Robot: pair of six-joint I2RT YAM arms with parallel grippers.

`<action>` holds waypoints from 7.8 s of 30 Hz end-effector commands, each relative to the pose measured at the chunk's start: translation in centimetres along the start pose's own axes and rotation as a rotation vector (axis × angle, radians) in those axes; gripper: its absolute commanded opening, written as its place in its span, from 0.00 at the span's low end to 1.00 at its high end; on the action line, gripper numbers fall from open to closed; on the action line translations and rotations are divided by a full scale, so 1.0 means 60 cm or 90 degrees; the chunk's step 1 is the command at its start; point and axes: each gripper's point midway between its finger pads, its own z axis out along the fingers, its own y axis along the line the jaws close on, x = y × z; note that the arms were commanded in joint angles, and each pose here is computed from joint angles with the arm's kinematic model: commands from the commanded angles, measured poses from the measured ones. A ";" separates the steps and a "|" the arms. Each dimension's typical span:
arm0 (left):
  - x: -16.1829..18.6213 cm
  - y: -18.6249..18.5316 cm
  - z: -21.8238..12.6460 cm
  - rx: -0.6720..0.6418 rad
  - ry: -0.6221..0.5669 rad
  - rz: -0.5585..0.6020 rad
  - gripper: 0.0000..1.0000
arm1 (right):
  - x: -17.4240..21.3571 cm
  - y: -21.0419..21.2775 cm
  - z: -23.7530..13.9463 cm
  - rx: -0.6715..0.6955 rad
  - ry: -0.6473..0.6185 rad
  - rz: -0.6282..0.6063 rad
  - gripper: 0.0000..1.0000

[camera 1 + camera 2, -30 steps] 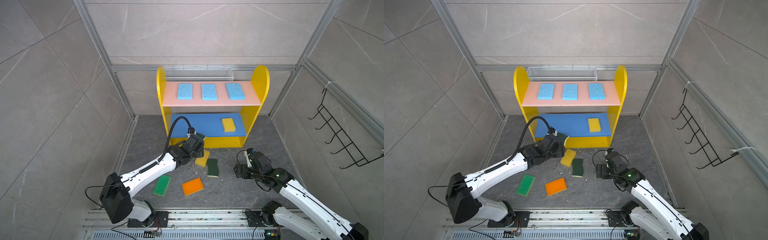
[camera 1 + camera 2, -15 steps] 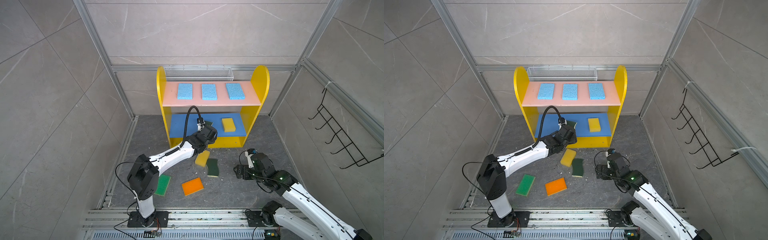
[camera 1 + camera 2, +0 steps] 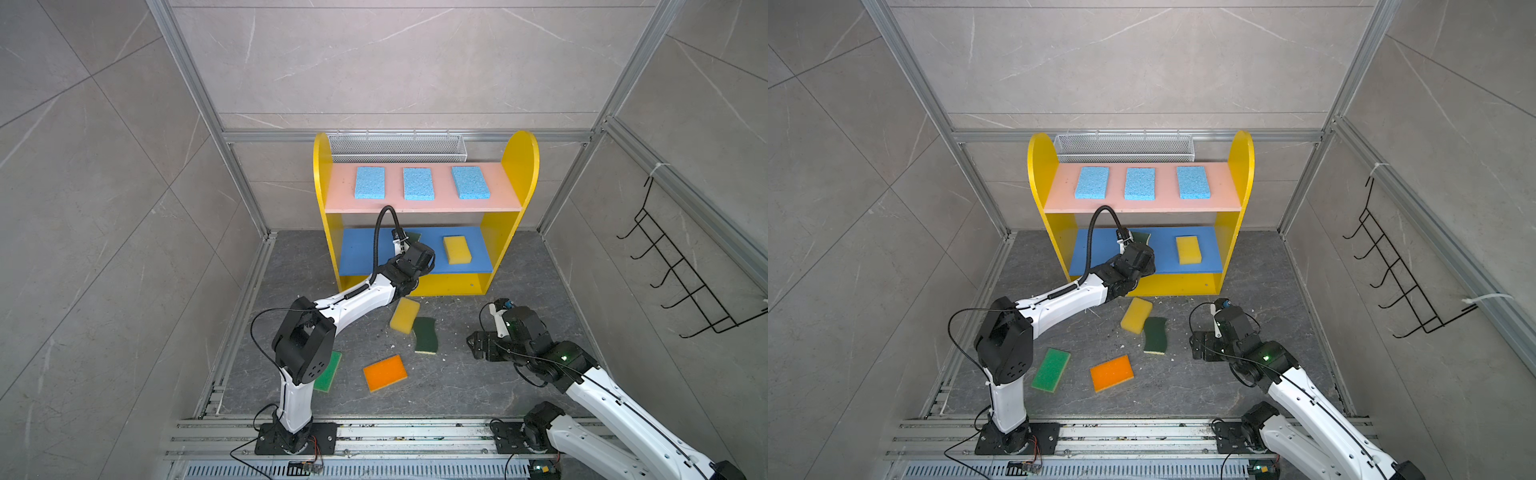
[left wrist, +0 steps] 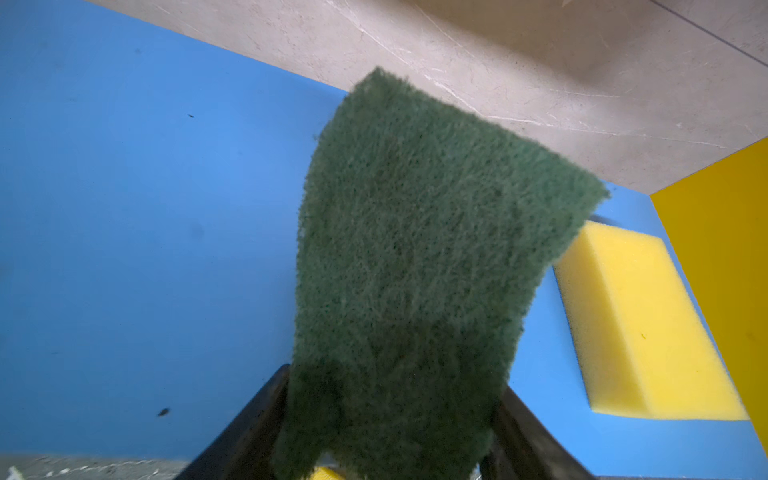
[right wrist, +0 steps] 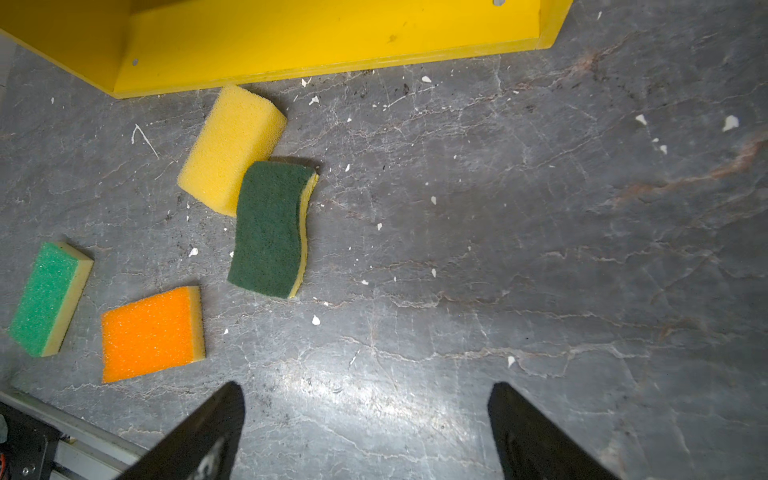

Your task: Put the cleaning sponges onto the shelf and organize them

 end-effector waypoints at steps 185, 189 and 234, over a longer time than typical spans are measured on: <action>-0.032 0.387 -0.321 -0.108 -0.076 0.031 0.92 | -0.388 0.227 0.298 0.199 -0.132 -0.107 0.99; -0.030 0.391 -0.317 -0.112 -0.070 0.033 0.92 | -0.392 0.230 0.309 0.193 -0.126 -0.103 0.99; -0.023 0.408 -0.321 -0.115 -0.061 0.016 0.92 | -0.384 0.199 0.315 0.186 -0.122 -0.079 0.75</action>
